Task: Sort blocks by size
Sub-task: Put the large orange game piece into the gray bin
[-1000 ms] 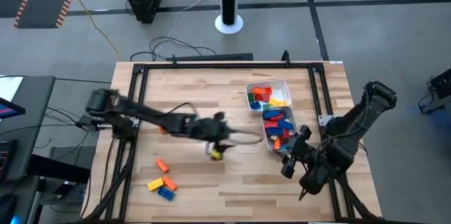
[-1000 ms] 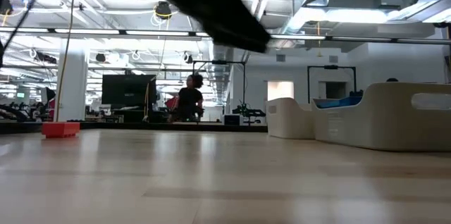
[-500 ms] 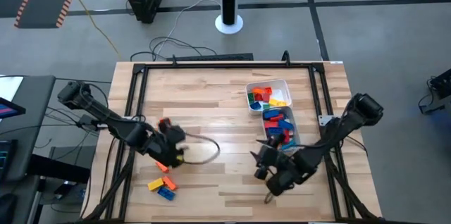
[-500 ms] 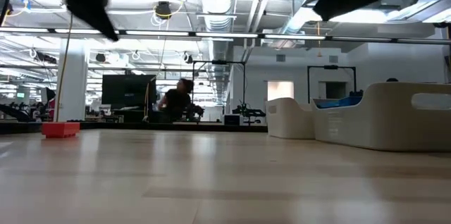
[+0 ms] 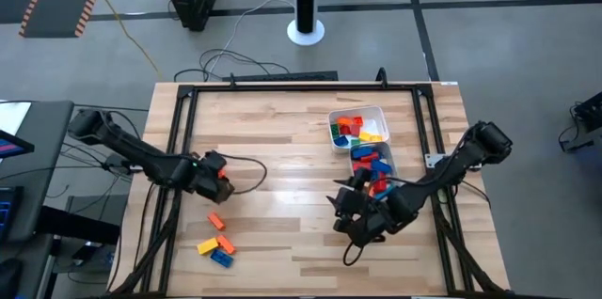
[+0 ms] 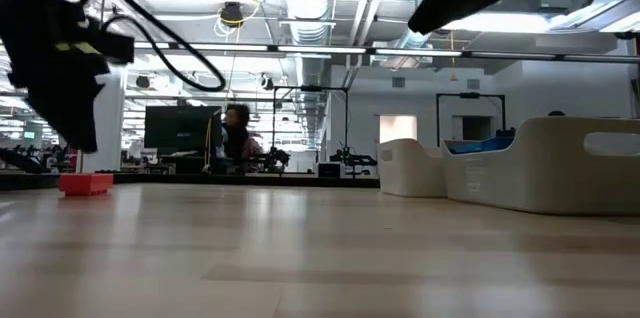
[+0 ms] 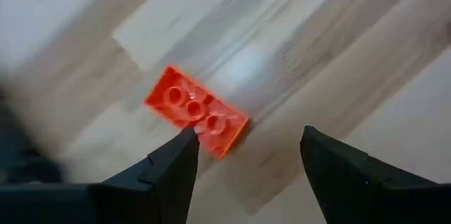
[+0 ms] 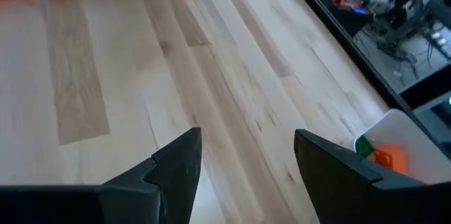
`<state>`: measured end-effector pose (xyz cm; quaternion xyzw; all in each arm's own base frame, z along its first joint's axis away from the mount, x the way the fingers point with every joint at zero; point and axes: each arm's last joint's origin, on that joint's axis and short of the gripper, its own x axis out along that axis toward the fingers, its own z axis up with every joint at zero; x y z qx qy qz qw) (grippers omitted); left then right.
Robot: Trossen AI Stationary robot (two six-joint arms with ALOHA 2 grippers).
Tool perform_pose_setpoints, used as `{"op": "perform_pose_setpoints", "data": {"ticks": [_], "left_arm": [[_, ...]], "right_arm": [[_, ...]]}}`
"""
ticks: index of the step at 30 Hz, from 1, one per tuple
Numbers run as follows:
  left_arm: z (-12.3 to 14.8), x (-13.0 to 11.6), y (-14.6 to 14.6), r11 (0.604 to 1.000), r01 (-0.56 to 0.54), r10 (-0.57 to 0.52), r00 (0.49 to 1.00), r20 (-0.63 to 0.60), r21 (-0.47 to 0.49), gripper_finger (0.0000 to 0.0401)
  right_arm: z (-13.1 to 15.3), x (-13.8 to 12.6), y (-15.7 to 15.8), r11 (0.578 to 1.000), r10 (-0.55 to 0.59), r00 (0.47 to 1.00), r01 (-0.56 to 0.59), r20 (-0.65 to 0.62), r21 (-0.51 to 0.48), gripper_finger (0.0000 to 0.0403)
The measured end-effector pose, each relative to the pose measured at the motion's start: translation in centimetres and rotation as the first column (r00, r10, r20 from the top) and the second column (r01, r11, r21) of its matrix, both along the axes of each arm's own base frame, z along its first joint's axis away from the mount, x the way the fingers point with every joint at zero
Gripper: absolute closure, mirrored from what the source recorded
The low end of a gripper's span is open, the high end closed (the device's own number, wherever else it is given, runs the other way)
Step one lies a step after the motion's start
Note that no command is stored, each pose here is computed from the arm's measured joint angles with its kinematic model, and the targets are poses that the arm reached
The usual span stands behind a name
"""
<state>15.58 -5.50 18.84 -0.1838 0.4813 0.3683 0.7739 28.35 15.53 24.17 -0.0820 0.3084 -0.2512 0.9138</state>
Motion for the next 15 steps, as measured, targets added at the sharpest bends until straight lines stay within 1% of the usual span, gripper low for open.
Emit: {"op": "perform_pose_setpoints", "data": {"ticks": [3, 7, 12, 15], "left_arm": [[-0.8, -0.7, 1.1, 0.998, -0.032, 0.036, 0.996, 0.078, -0.048, 0.0164], [-1.1, -2.2, 2.4, 0.994, -0.086, 0.095, 0.987, 0.127, -0.071, 0.0164], [-2.2, -3.6, 3.9, 0.983, -0.168, 0.177, 0.975, 0.137, -0.077, 0.0164], [-2.9, -3.7, 4.5, 0.981, -0.181, 0.188, 0.974, 0.127, -0.064, 0.0164]], "right_arm": [[0.1, 0.4, -0.1, 1.000, 0.013, 1.000, -0.013, 0.007, -0.007, 0.0148], [0.1, 0.5, -0.2, 1.000, 0.021, 1.000, -0.021, -0.005, -0.023, 0.0148], [0.1, 0.7, -0.6, 1.000, 0.013, 1.000, -0.013, -0.008, -0.027, 0.0148], [0.1, 0.8, -0.8, 1.000, 0.007, 1.000, -0.007, -0.005, -0.025, 0.0148]]}}
